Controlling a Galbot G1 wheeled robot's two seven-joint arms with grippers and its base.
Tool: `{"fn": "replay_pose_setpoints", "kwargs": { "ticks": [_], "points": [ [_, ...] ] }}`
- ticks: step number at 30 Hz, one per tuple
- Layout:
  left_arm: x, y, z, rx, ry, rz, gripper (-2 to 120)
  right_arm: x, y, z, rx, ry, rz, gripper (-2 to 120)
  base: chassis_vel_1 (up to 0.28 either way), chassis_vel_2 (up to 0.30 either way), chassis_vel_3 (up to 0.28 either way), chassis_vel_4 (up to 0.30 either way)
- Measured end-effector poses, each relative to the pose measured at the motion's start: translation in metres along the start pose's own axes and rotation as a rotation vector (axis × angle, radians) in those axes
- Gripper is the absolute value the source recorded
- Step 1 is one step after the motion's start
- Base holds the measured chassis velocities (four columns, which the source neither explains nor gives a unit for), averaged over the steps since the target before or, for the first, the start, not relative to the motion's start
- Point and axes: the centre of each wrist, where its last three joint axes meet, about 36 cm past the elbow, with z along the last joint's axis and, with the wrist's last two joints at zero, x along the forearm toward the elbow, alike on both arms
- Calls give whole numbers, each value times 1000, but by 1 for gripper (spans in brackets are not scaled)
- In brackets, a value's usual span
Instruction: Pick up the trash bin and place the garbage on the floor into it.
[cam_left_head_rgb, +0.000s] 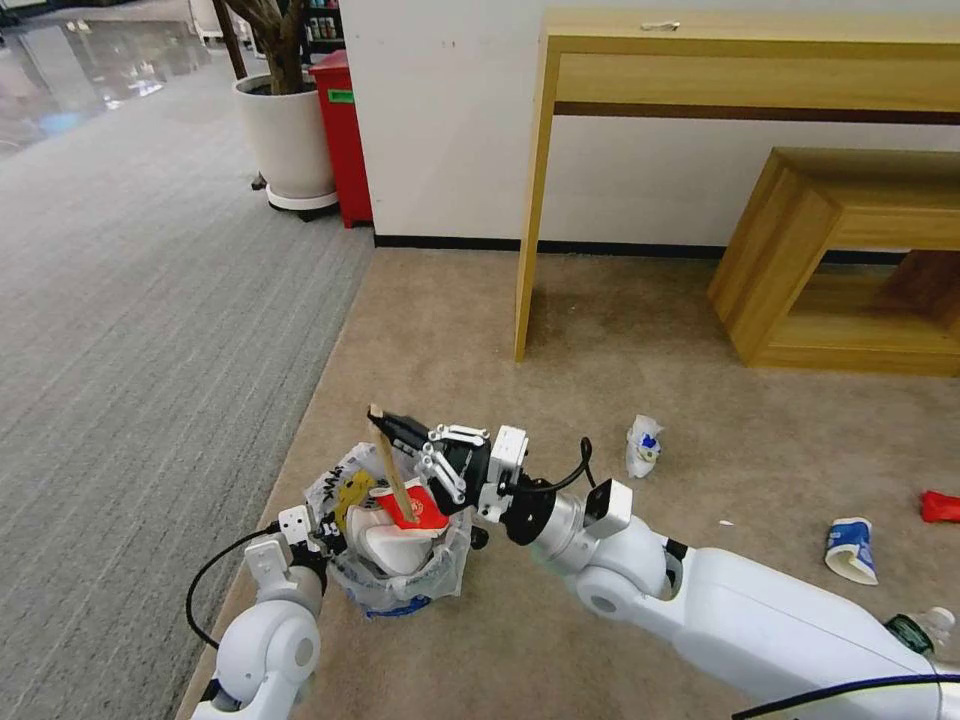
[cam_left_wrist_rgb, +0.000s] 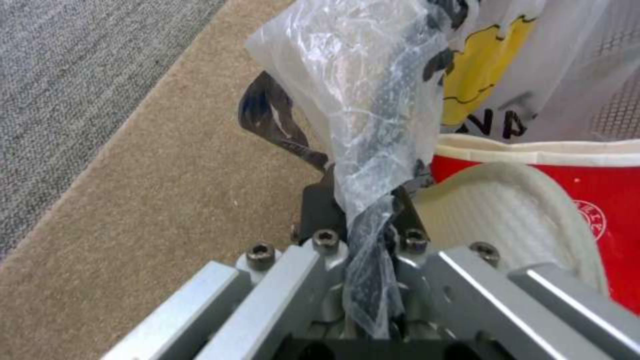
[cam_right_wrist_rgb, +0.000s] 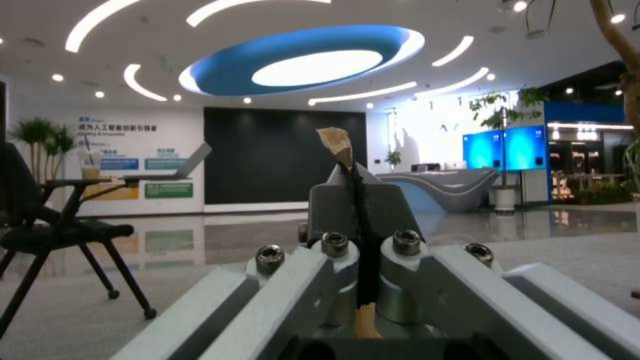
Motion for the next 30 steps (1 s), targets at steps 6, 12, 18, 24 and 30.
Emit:
{"fn": "replay_pose_setpoints", "kwargs": {
  "ticks": [6,12,18,24,30],
  "points": [
    [5,2,-6,4,7,-3,0,3,1,3,6,12,-1,0,0,0,0,0],
    [12,3,-14,17,7,6,0,7,-3,3,23,18,6,0,0,0,0,0],
    [21,4,-22,31,-6,15,0,8,-5,3,36,20,9,0,0,0,0,0],
    [29,4,-32,41,-19,26,0,7,-6,2,43,17,11,0,0,0,0,0],
    [36,4,-40,49,-30,34,0,7,-5,2,47,15,15,0,0,0,0,0]
  ]
}}
